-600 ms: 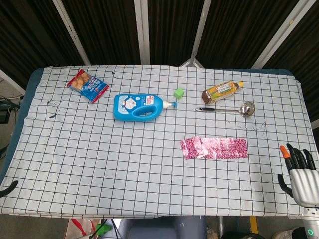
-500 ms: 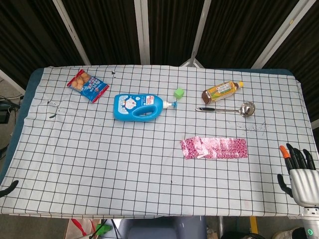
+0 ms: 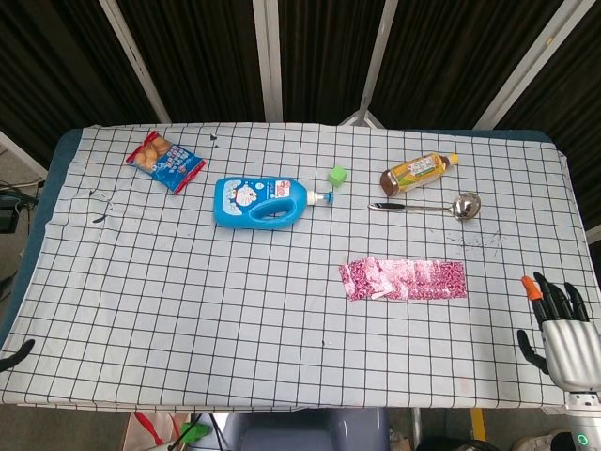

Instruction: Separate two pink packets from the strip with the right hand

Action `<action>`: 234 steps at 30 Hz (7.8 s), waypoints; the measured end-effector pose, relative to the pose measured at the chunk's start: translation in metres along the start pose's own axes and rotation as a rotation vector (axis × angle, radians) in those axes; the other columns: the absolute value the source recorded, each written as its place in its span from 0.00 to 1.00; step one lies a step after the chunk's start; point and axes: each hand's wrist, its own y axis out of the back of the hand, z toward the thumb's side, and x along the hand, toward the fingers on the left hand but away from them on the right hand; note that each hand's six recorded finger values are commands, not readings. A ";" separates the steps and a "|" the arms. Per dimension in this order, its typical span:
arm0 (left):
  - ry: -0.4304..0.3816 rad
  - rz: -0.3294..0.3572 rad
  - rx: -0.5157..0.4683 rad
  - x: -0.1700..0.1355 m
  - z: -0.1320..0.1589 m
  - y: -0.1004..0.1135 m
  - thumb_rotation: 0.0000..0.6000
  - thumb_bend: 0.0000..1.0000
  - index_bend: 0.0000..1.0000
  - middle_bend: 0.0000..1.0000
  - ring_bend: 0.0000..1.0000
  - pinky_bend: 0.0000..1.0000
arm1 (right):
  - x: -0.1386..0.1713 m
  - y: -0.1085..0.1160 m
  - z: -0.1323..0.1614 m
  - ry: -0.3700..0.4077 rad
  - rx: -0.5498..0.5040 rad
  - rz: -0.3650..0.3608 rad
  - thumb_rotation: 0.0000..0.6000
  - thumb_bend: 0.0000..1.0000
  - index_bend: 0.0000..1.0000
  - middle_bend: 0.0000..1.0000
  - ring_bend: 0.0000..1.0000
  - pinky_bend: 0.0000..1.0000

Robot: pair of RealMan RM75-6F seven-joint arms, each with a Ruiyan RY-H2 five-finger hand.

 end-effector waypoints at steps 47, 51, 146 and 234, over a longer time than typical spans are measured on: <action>0.021 0.009 -0.018 0.000 -0.005 0.004 1.00 0.28 0.14 0.00 0.00 0.08 | -0.069 -0.080 0.182 0.361 0.112 0.248 1.00 0.77 0.06 0.84 0.86 0.69; 0.020 0.006 -0.016 0.001 -0.004 0.004 1.00 0.27 0.14 0.00 0.00 0.08 | -0.071 -0.089 0.201 0.380 0.120 0.272 1.00 0.78 0.06 0.85 0.86 0.70; 0.039 0.002 -0.021 0.004 -0.010 0.005 1.00 0.28 0.14 0.00 0.00 0.08 | -0.105 -0.092 0.269 0.326 0.268 0.360 1.00 0.82 0.19 0.85 0.88 0.71; 0.051 0.004 -0.011 0.004 -0.010 0.005 1.00 0.28 0.13 0.00 0.00 0.08 | -0.087 -0.118 0.228 0.320 0.319 0.483 1.00 0.82 0.19 0.85 0.88 0.71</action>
